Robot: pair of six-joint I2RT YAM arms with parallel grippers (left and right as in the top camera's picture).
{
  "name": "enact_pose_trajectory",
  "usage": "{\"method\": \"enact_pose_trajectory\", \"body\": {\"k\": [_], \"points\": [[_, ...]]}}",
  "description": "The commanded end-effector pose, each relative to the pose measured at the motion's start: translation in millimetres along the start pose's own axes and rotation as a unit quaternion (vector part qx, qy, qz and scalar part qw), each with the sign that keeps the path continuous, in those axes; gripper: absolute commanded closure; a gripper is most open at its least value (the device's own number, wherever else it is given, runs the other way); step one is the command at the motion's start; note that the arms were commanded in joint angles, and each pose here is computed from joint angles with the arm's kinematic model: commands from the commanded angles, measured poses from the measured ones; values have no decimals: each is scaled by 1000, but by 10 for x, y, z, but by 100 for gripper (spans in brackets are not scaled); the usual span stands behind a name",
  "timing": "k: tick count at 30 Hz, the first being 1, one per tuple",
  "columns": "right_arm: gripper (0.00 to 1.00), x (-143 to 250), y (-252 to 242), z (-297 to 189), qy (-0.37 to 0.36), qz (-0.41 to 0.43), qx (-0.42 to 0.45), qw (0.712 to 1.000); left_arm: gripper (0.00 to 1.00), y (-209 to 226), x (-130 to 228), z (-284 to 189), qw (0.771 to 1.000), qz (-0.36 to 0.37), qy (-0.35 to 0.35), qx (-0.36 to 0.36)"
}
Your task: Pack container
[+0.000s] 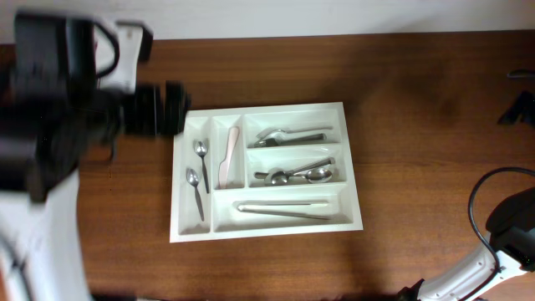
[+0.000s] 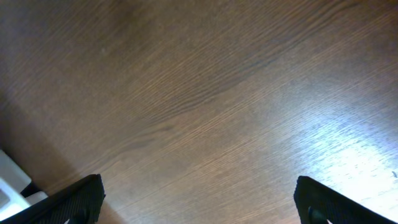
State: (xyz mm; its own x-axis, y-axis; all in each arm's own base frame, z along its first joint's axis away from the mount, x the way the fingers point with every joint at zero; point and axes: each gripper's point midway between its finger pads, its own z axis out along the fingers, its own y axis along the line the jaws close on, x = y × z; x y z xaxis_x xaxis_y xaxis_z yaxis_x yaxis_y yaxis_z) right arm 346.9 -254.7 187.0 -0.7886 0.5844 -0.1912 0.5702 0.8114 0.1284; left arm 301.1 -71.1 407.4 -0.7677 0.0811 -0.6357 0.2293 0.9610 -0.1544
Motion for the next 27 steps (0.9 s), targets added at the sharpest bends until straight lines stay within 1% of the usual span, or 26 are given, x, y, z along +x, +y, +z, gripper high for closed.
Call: {"method": "enact_pose_trajectory", "body": {"k": [1, 4, 7, 9, 11, 14, 17, 19, 21, 25, 27], "points": [[1, 2, 17, 4, 0, 3, -3, 1000, 1, -55, 586, -176, 999, 4, 34, 0], [1, 2, 17, 4, 0, 3, -3, 1000, 1, -78, 917, -310, 999, -21, 26, 2], [1, 2, 17, 4, 0, 3, -3, 1000, 1, -93, 1194, -456, 1000, -26, -6, 4], [1, 2, 17, 4, 0, 3, -3, 1000, 1, -106, 1344, -560, 999, -22, -42, 6], [1, 2, 17, 4, 0, 3, -3, 1000, 1, -120, 1459, -676, 995, -26, -91, 10], [1, 2, 17, 4, 0, 3, -3, 1000, 1, -139, 1555, -805, 987, -26, -157, 17], [1, 2, 17, 4, 0, 3, -3, 1000, 1, -148, 1683, -878, 981, -19, -194, 21], [1, 2, 17, 4, 0, 3, -3, 1000, 1, -148, 1789, -901, 980, -18, -198, 21], [1, 2, 17, 4, 0, 3, -3, 1000, 1, -144, 1906, -905, 982, -20, -188, 20], [1, 2, 17, 4, 0, 3, -3, 1000, 1, -118, 2242, -818, 992, -32, -125, 14], [1, 2, 17, 4, 0, 3, -3, 1000, 1, -129, 2347, -794, 994, -36, -103, 18]]}}
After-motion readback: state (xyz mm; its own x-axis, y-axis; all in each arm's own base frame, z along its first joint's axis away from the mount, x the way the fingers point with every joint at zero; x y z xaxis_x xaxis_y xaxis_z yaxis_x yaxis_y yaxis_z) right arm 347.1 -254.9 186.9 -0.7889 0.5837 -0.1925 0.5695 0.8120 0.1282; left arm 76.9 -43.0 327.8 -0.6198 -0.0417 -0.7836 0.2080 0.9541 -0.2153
